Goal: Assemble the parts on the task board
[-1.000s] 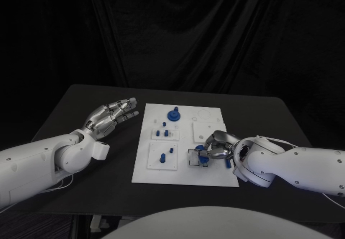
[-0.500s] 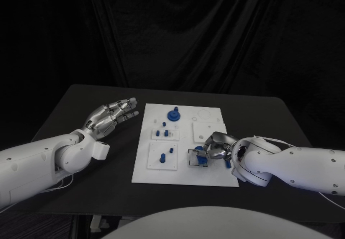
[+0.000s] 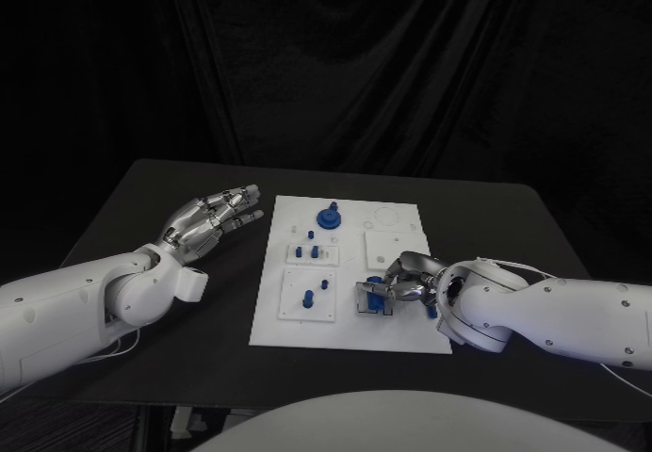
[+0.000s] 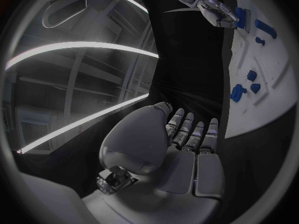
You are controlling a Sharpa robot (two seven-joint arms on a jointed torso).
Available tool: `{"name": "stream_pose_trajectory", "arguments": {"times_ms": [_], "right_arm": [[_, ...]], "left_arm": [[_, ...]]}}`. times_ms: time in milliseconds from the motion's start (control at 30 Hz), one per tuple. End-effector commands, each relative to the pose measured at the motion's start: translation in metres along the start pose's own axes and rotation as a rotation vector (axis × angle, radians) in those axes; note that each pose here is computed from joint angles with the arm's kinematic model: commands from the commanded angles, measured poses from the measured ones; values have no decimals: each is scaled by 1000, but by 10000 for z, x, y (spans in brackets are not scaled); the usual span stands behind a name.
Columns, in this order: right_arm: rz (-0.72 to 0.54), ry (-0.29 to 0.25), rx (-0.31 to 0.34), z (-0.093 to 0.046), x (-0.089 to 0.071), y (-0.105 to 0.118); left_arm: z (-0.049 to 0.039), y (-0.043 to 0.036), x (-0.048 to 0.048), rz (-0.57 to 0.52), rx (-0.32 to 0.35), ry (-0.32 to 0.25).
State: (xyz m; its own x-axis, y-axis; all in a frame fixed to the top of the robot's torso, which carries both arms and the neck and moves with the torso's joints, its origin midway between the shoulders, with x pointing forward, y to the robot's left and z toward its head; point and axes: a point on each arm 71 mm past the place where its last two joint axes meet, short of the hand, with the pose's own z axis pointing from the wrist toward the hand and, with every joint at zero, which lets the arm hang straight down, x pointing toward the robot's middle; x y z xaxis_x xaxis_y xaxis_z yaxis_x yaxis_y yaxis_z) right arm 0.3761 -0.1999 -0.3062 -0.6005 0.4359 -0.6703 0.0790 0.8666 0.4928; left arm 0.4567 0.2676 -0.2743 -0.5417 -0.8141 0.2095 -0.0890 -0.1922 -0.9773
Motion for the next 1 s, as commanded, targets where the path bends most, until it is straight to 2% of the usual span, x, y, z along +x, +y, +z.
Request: {"name": "stream_pose_trajectory", "arguments": {"times_ms": [33,600,800,1000], "right_arm": [[-15,3,26,3,9,-24],[-40,16,29,5,25,-16],[-23,-17,3,-9,-6,-14],[5,-80,-70,-74,-63,10]], "left_arm": [[2,6,20,-14,8,14],[-5,13,15,-15,4,14],[-7,16,16,-16,3,15],[-15,17,10,-16,3,14]]}}
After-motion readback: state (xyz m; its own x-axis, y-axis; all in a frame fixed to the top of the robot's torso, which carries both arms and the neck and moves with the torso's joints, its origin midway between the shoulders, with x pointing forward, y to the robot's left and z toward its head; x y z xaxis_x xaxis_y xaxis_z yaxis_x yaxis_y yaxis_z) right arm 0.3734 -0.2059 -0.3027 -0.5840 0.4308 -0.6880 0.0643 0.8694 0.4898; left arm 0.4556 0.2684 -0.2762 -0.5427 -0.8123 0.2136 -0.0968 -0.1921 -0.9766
